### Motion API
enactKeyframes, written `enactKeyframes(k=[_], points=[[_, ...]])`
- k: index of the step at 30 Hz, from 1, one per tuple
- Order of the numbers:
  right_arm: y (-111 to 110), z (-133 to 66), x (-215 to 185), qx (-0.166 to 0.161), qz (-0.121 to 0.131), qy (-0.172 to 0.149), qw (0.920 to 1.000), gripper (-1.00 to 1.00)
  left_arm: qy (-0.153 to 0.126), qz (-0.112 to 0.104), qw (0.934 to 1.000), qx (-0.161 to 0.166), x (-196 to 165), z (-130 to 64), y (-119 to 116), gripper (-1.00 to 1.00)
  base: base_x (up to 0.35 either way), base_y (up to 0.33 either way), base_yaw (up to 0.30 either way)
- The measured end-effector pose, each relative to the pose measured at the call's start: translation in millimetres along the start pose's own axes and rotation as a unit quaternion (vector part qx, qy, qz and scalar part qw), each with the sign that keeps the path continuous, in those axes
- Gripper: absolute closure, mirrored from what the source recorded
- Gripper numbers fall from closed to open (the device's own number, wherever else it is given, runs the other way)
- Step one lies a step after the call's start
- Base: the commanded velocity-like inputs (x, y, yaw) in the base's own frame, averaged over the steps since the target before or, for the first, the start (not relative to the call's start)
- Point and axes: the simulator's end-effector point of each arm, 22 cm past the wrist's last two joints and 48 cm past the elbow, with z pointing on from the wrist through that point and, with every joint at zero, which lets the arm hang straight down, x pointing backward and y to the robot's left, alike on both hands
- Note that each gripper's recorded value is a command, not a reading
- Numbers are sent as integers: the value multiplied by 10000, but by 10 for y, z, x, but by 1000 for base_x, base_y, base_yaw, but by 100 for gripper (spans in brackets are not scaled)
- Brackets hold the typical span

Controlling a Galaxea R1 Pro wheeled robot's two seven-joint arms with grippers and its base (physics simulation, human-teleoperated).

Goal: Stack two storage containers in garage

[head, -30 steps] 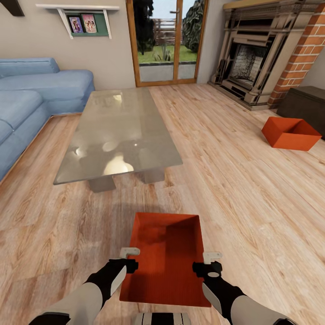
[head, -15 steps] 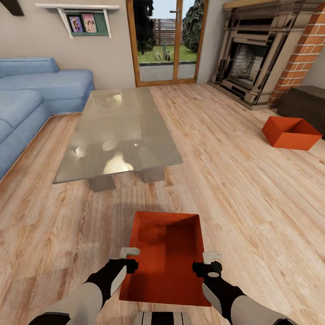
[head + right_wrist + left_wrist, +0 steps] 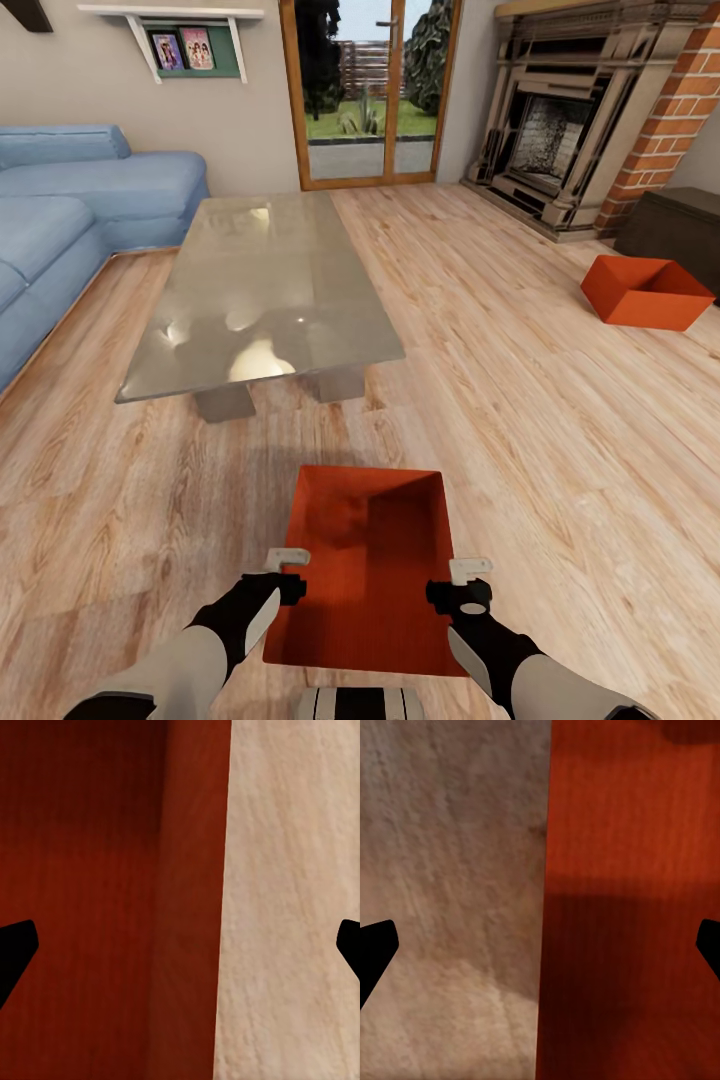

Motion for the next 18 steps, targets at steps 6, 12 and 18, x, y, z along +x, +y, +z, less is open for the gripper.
enactKeyframes(k=[6, 12, 18], points=[[17, 84, 76, 0, -5, -2, 10000, -100, 17, 2, 10000, 1, 69, 101, -3, -100, 0, 0, 0], [35, 169, 154, 0, -8, -4, 10000, -100, 8, 1, 10000, 0, 121, 201, -6, -100, 0, 0, 0], [38, 169, 154, -7, -8, -4, 10000, -100, 10, 1, 10000, 0, 123, 202, -5, -100, 0, 0, 0]])
